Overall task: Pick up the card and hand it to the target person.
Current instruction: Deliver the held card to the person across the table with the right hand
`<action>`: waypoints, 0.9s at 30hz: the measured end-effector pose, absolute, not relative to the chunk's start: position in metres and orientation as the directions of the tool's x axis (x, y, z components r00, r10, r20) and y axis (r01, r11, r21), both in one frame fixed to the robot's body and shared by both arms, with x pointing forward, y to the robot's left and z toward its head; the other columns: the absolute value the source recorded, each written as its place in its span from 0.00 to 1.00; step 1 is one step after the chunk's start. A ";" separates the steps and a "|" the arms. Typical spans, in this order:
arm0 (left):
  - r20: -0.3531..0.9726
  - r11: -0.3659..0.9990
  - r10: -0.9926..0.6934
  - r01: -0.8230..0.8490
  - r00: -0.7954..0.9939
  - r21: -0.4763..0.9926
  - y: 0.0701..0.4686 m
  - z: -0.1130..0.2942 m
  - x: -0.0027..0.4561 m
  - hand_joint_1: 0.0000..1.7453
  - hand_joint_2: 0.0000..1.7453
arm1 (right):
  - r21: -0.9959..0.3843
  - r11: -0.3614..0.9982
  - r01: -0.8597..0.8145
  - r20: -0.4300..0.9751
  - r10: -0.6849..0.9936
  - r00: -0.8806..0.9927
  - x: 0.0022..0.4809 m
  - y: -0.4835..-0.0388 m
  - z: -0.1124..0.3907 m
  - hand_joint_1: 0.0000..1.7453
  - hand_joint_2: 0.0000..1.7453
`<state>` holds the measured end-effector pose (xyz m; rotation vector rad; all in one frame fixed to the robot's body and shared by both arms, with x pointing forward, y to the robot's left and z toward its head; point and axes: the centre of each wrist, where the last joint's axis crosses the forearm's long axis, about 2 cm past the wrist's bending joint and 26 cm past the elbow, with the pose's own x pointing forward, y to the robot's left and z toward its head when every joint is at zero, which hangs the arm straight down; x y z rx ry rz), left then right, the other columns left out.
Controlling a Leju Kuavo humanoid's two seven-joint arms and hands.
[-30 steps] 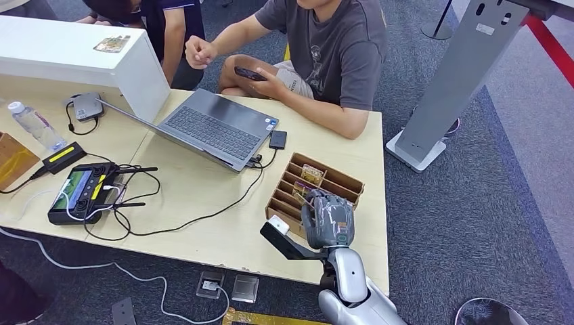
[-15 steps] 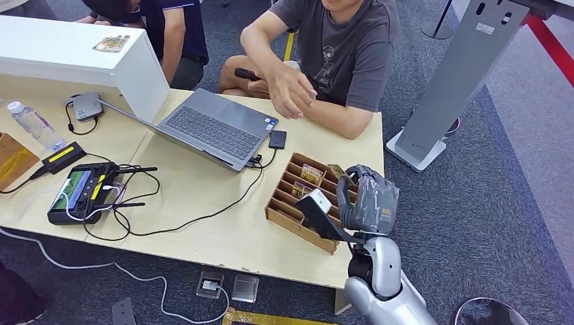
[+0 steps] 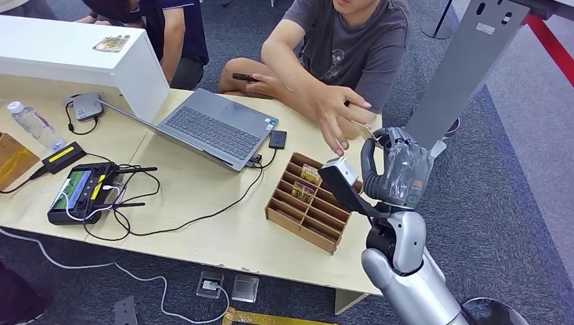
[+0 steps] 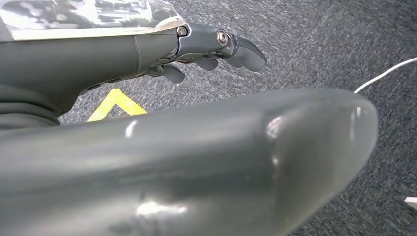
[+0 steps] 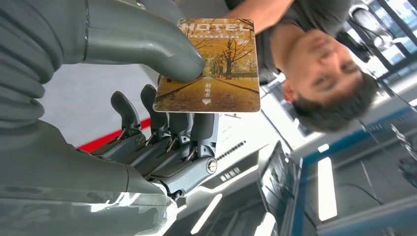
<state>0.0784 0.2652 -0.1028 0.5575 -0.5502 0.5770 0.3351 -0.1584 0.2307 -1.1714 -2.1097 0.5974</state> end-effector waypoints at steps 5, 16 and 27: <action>0.621 0.711 0.335 -0.623 0.708 0.327 0.265 -0.103 0.079 0.00 0.00 | -0.657 0.486 0.576 0.281 0.868 -0.410 0.346 -0.156 0.243 0.75 1.00; 0.633 0.735 0.313 -0.603 0.708 0.310 0.264 -0.103 0.079 0.00 0.00 | -0.736 0.464 0.492 0.251 0.863 -0.439 0.355 -0.147 0.244 0.09 1.00; 0.627 0.726 0.324 -0.611 0.708 0.316 0.264 -0.103 0.079 0.00 0.00 | -0.767 0.506 0.395 0.270 0.813 -0.516 0.356 -0.121 0.239 0.00 1.00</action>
